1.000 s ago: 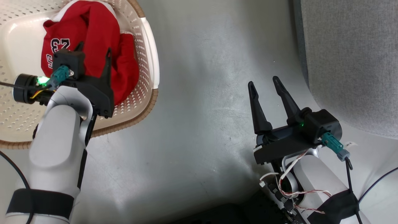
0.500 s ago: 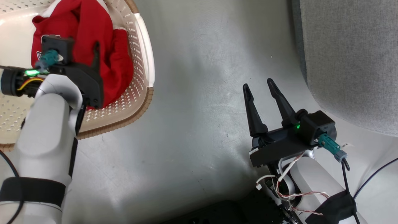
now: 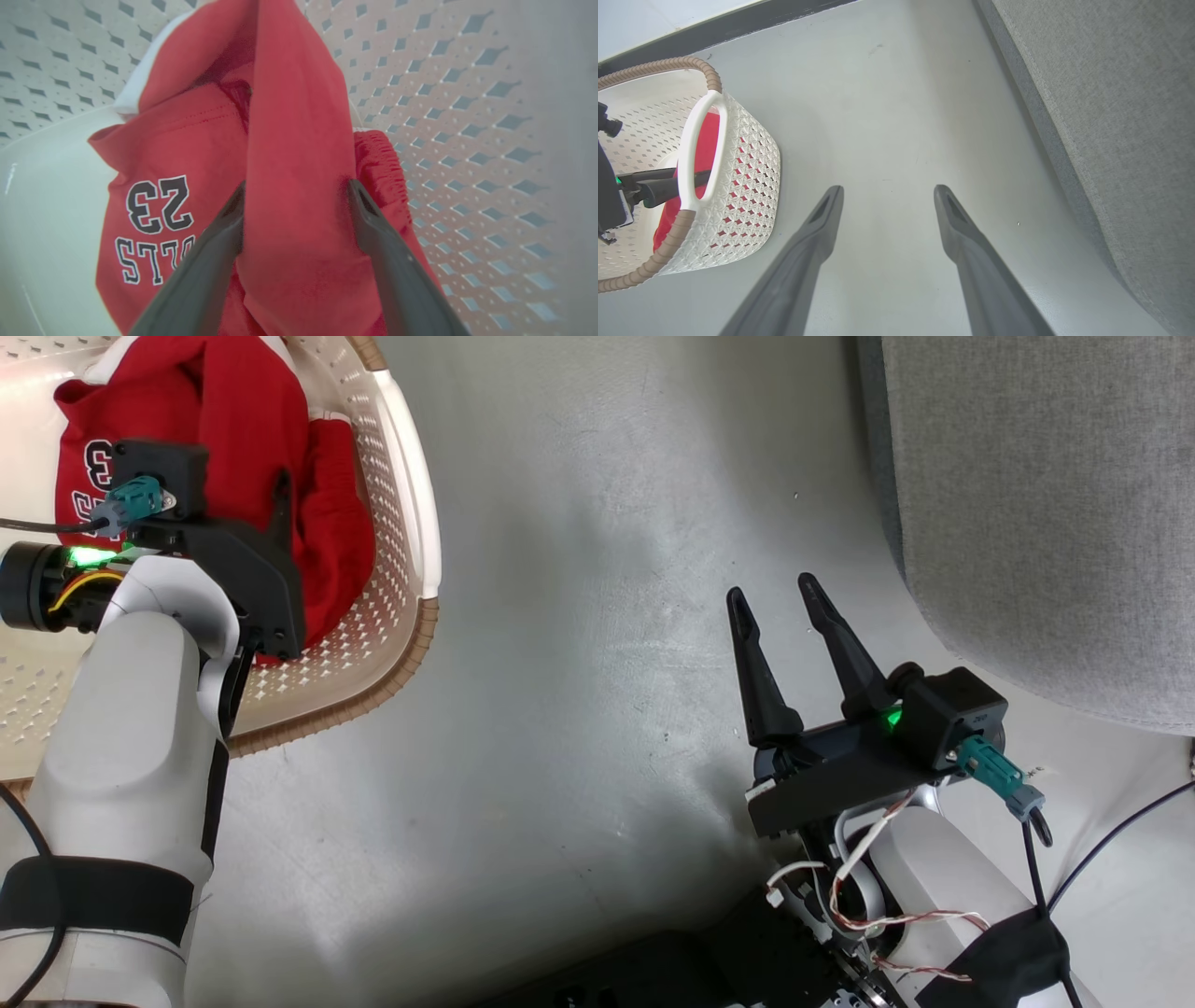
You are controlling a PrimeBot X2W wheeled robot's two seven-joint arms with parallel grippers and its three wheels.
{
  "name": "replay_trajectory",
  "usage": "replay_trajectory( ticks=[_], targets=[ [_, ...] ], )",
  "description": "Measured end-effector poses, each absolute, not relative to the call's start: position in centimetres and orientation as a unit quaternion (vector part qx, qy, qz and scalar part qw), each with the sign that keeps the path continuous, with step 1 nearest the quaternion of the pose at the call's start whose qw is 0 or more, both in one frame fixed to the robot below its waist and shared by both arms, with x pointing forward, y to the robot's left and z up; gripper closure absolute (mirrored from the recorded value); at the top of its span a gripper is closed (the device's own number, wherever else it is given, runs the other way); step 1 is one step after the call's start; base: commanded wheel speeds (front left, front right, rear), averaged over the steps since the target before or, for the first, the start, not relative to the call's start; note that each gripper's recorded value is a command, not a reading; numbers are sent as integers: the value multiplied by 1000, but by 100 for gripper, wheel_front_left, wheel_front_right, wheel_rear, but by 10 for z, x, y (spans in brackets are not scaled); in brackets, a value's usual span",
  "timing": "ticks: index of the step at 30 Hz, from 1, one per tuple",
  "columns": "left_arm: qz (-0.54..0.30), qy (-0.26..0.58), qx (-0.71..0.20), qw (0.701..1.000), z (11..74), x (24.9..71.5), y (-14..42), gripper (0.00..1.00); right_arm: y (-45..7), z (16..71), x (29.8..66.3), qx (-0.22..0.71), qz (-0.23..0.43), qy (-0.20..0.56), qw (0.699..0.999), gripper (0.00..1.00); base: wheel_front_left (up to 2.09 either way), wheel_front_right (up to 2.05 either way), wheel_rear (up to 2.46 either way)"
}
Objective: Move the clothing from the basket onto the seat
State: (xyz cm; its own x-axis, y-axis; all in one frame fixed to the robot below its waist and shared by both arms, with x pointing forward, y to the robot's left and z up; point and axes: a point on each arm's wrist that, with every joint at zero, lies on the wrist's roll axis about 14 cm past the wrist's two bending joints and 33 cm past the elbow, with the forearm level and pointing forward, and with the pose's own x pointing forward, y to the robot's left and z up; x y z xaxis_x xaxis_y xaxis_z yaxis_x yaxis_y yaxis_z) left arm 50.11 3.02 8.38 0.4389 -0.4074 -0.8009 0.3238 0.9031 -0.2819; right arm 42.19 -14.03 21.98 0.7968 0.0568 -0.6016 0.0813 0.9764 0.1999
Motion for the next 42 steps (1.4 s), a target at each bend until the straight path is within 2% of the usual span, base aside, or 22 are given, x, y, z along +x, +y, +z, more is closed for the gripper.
replay_trajectory(
  ticks=[3,4,6,7,13,42],
  targets=[
    [-217,488,-44,844,82,499,29,0,-141,220,422,108,-8,319,942,0,0,0,0],
    [-218,489,-43,844,82,498,29,17,-142,220,422,109,-9,319,942,0,0,0,0],
    [-217,491,-42,843,81,497,29,93,-142,221,422,110,-10,318,942,0,0,0,0],
    [-217,491,-42,843,82,497,29,100,-142,221,422,110,-10,318,942,0,0,0,0],
    [-216,485,-55,846,88,498,26,100,-145,224,424,108,-14,315,943,0,0,0,0],
    [-216,366,-41,904,184,516,44,100,-144,279,456,82,1,241,967,0,0,0,0]
  ],
)
